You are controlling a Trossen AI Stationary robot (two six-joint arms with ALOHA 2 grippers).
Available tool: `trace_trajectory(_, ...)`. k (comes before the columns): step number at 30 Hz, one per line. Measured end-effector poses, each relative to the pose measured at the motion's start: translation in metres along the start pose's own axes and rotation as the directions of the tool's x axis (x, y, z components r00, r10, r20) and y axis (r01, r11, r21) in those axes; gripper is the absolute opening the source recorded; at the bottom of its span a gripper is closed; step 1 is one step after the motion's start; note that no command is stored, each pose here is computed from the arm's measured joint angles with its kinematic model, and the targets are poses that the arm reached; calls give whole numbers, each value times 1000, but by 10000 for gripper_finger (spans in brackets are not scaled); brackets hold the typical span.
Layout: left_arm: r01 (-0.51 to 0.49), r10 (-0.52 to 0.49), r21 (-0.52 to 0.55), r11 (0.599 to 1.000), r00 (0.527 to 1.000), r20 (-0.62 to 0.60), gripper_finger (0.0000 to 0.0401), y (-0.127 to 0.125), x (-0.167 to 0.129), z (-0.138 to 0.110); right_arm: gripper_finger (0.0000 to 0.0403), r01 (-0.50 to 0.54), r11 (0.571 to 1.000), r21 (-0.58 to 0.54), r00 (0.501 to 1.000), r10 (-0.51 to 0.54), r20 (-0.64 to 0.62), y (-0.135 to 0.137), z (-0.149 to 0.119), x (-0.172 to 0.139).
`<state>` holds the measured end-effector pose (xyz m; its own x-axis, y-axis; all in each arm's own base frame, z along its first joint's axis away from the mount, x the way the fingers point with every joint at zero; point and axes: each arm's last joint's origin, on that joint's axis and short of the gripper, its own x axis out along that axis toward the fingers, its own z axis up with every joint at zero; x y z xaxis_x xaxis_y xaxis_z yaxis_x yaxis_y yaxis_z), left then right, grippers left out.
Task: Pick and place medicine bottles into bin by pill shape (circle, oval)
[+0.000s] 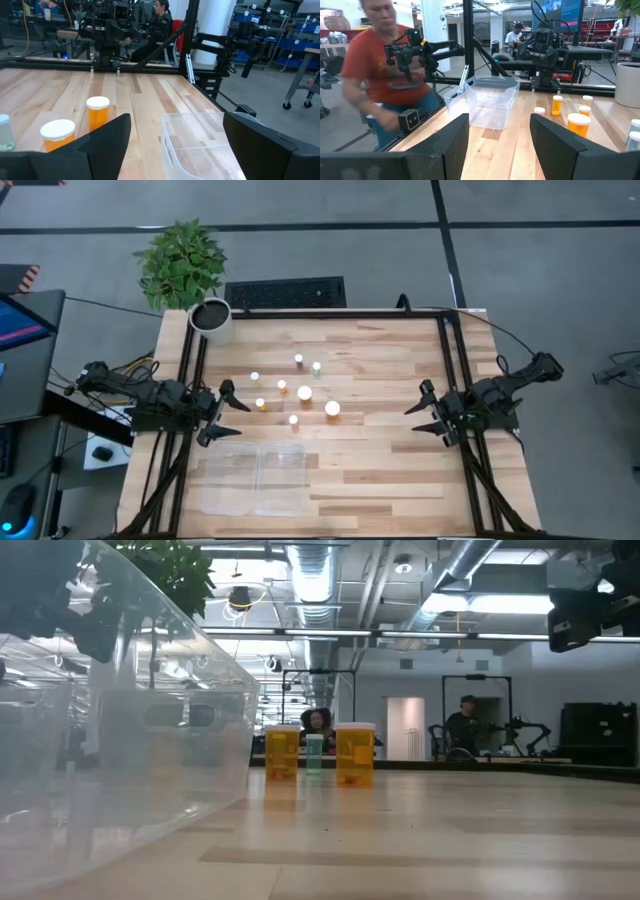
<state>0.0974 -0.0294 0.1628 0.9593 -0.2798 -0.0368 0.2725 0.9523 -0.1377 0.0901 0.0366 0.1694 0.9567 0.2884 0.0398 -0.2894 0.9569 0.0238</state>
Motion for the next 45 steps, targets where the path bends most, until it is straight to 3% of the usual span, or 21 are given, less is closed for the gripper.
trace_trajectory(36, -1, 1, -1, 1000, 1000, 0, 311, 0, 0, 0, 226, 1, 1000, 0, 1000, -1, -1, 0, 0, 0)
trace_trajectory(41, -1, 1, -99, 995, 1000, 0, 311, 0, 0, 0, 226, 0, 1000, 0, 1000, 0, 0, 0, 0, 0)
trace_trajectory(45, -20, 21, -108, 994, 1000, 8, 311, 1, 0, 1, 226, 0, 1000, 1, 1000, 0, 7, 0, 1, 0)
